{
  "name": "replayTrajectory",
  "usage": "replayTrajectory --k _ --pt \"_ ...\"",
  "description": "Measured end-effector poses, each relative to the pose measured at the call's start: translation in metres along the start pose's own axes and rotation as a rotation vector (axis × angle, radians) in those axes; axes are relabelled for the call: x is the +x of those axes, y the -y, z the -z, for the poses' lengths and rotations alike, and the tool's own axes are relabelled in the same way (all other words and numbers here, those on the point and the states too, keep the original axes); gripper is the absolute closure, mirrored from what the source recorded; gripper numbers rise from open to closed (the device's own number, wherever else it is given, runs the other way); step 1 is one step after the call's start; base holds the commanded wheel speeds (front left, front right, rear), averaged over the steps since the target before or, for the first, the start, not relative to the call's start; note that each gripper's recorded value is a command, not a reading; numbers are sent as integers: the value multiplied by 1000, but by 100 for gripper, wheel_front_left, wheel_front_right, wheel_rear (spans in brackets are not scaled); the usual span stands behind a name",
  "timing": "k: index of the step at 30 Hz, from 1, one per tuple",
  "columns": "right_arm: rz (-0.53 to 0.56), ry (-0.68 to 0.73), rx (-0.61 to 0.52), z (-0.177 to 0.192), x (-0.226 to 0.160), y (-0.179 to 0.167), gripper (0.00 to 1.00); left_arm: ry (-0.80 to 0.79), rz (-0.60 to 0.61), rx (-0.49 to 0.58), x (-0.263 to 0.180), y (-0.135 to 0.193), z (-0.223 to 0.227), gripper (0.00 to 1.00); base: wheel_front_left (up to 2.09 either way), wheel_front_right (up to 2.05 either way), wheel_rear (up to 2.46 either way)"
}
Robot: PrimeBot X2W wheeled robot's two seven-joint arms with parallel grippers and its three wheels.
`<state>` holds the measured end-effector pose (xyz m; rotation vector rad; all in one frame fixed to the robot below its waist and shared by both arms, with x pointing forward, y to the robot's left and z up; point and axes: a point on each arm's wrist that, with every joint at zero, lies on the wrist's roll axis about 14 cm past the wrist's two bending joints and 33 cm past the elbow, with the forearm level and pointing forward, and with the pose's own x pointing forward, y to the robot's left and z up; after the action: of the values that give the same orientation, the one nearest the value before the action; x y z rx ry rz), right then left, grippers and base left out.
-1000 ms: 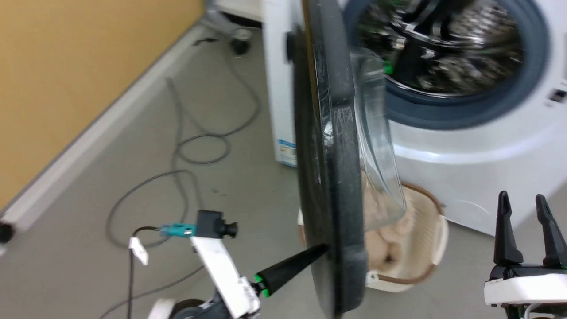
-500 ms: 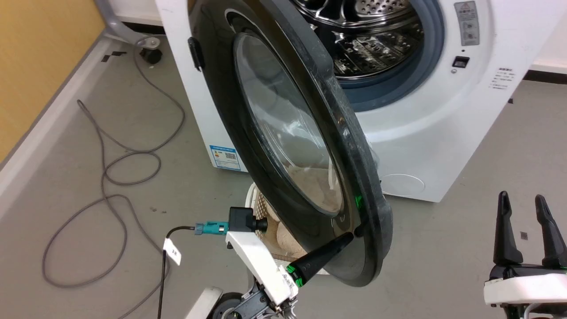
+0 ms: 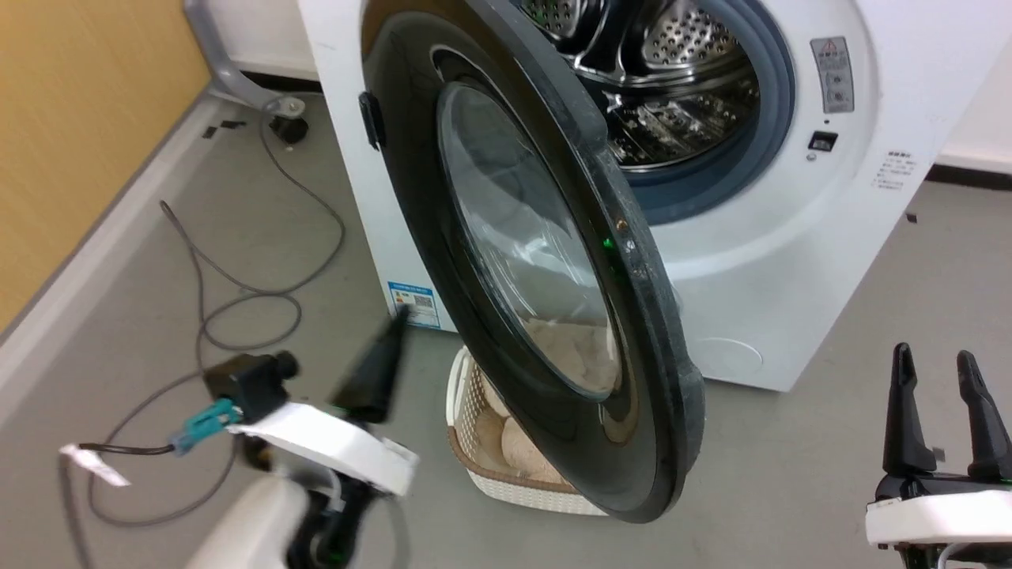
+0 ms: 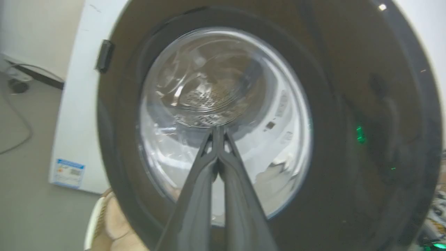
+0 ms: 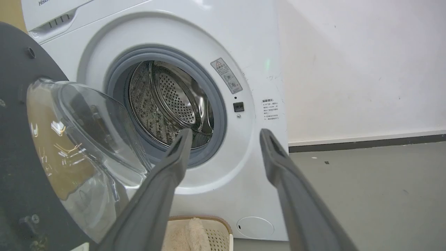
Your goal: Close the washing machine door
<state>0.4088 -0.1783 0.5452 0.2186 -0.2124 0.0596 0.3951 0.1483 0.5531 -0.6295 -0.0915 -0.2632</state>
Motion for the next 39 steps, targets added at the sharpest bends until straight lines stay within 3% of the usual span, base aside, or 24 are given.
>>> replayTrajectory --k 5,8,9,10,15,19,20,21,22,26,32,39 --pt "-18 15 5 -6 -1 -6 0 155 -216 433 -6 -41 -62 100 0 0 0" --pt "-25 22 7 -9 -3 -9 0 245 -305 576 -14 -44 -88 100 0 0 0" --pt "-28 26 7 -10 -3 -10 0 248 -325 608 -19 -46 -87 32 0 0 0" --pt "-32 28 7 -11 -3 -11 0 247 -346 647 -26 -49 -87 0 0 0 0" --pt "-55 15 5 -8 -7 -19 0 207 -369 747 -47 -52 -70 0 0 0 0" --pt "-72 8 6 -5 -8 -24 0 166 -404 754 -62 -58 -55 0 0 0 0" --pt "-77 10 0 -6 -7 -26 9 163 -413 744 -65 -59 -52 0 0 0 0" --pt "-83 15 -12 -8 -7 -28 67 157 -413 759 -66 -59 -51 0 0 0 0" --pt "-91 22 -20 -10 -6 -30 100 155 -410 781 -67 -58 -51 0 0 0 0" --pt "-106 77 -12 -26 2 -36 100 169 -409 767 -67 -55 -53 0 0 0 0" --pt "-173 335 56 -105 29 -62 100 197 -421 757 -69 -53 -59 0 0 0 0" --pt "-409 573 213 -183 23 -135 100 205 -423 771 -75 -53 -63 0 0 0 0"
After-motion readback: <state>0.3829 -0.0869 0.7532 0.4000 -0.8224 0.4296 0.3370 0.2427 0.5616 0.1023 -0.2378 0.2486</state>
